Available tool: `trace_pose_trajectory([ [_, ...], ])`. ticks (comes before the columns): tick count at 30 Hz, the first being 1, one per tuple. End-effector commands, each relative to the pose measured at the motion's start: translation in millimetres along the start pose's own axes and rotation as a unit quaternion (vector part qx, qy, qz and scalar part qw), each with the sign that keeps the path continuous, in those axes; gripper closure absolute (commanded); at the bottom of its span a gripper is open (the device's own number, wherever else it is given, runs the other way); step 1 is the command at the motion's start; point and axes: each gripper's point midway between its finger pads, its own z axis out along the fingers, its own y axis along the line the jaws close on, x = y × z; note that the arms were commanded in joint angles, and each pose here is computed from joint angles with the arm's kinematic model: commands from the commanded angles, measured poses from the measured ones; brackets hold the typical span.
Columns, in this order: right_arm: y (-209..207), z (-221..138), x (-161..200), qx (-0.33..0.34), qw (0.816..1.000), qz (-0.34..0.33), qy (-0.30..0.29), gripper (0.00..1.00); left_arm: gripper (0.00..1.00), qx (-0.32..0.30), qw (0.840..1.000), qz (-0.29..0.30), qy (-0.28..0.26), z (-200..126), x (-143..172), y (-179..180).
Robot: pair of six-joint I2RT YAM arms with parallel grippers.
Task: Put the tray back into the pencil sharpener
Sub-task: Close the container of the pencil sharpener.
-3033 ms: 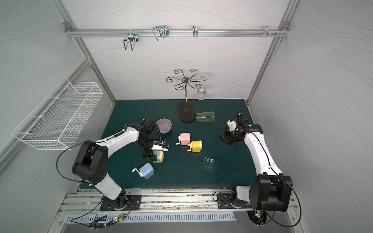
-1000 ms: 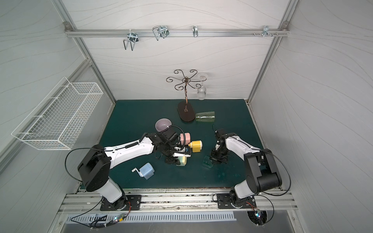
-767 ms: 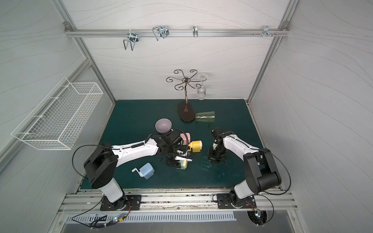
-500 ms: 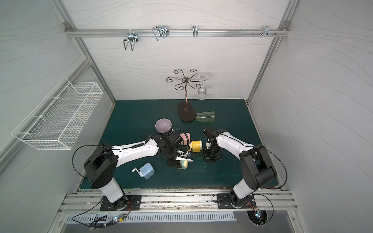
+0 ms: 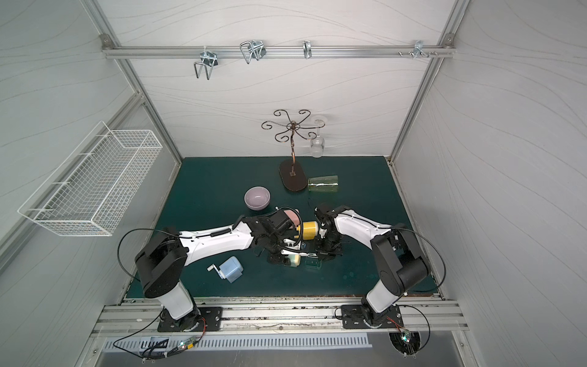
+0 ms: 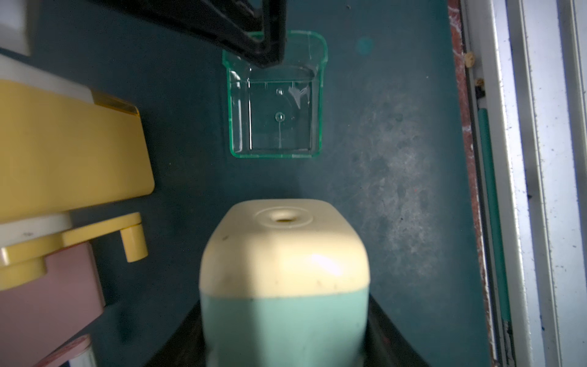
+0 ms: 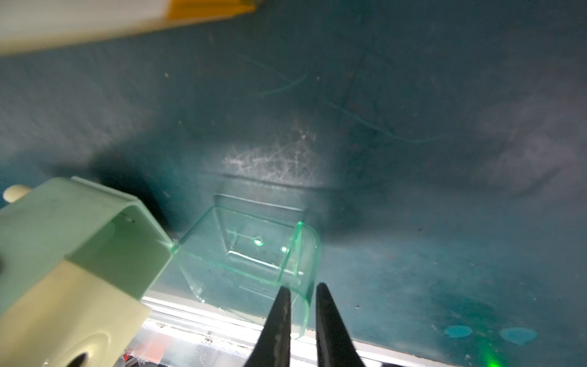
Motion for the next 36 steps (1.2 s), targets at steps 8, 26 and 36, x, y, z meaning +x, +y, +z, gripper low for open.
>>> trace_pose_trajectory([
  [8,8.0,-34.3,5.3,-0.058,0.997,0.02,-0.05,0.68,0.63,0.001,1.0,0.003,-0.004,10.3,-10.0,2.0],
  [26,-10.0,10.0,-1.0,-0.169,0.975,0.145,-0.012,0.87,0.64,-0.014,0.999,0.015,0.031,23.4,-10.4,2.3],
  [36,-5.7,15.8,-12.3,-0.172,0.975,0.139,-0.015,0.85,0.64,-0.015,0.999,-0.013,0.027,30.5,-15.0,5.6],
])
